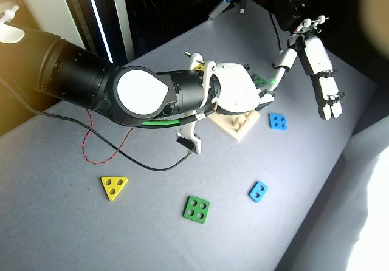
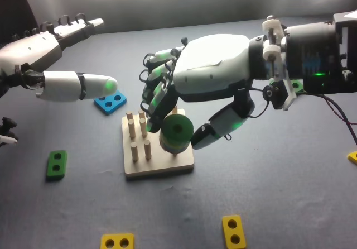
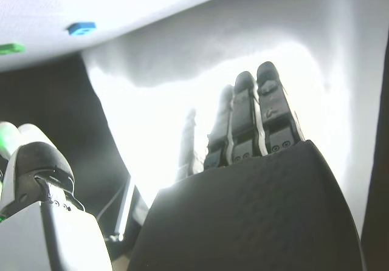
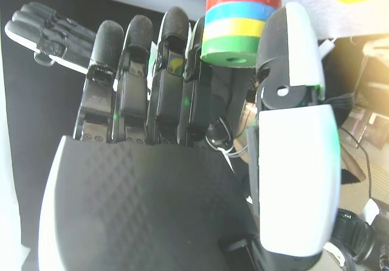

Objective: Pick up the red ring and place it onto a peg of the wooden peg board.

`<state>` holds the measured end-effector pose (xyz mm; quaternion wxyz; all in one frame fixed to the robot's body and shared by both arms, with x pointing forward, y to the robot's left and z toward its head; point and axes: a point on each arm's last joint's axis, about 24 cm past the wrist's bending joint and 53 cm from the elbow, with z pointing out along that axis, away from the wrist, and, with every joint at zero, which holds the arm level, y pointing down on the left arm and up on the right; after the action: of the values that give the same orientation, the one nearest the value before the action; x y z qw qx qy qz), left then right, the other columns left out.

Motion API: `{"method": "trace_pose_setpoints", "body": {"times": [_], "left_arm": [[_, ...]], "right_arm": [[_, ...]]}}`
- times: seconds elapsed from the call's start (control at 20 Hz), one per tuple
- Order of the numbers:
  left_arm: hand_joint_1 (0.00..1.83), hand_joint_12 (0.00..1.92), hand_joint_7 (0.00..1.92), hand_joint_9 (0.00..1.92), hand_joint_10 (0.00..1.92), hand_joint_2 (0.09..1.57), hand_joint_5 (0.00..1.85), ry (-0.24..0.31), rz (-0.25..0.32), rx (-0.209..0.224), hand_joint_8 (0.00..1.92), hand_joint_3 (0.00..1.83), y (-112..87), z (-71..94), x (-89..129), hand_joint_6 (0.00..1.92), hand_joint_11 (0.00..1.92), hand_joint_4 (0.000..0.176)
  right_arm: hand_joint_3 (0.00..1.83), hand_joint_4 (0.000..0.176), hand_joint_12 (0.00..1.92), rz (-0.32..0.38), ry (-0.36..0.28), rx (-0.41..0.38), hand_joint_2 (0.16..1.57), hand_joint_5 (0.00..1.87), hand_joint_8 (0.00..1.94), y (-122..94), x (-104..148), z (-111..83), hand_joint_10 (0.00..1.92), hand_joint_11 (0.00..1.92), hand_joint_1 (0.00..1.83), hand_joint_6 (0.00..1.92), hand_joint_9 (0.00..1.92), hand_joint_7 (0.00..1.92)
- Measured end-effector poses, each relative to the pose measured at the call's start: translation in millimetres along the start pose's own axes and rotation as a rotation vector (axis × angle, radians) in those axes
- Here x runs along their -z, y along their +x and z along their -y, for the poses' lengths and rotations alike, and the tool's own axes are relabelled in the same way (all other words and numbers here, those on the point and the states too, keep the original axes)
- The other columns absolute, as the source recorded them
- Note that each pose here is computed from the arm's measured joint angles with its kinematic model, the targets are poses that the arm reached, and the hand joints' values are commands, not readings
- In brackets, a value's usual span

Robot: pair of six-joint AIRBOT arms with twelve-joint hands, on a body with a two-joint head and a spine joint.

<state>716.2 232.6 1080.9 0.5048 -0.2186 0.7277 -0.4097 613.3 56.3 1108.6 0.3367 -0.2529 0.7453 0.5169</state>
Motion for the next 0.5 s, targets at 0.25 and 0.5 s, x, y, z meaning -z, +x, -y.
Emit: {"method": "trace_pose_setpoints", "body": {"times": [0.25,0.5], "left_arm": [[0.37,0.00,0.00,0.00,0.00,0.94,0.05,0.005,-0.001,-0.002,0.00,0.00,-0.1,2.4,-0.9,0.00,0.00,0.154],[0.36,0.00,0.01,0.00,0.00,0.93,0.05,0.006,-0.004,-0.005,0.00,0.00,0.5,3.2,-1.3,0.00,0.00,0.143]], "right_arm": [[0.00,0.000,1.44,-0.006,-0.004,-0.001,1.11,0.98,0.00,2.4,-2.5,-1.9,0.55,0.00,1.13,1.01,0.26,0.72],[0.00,0.000,1.31,-0.011,0.015,0.008,1.11,0.99,0.00,4.1,-2.8,2.8,0.54,0.00,1.13,1.00,0.26,0.72]]}}
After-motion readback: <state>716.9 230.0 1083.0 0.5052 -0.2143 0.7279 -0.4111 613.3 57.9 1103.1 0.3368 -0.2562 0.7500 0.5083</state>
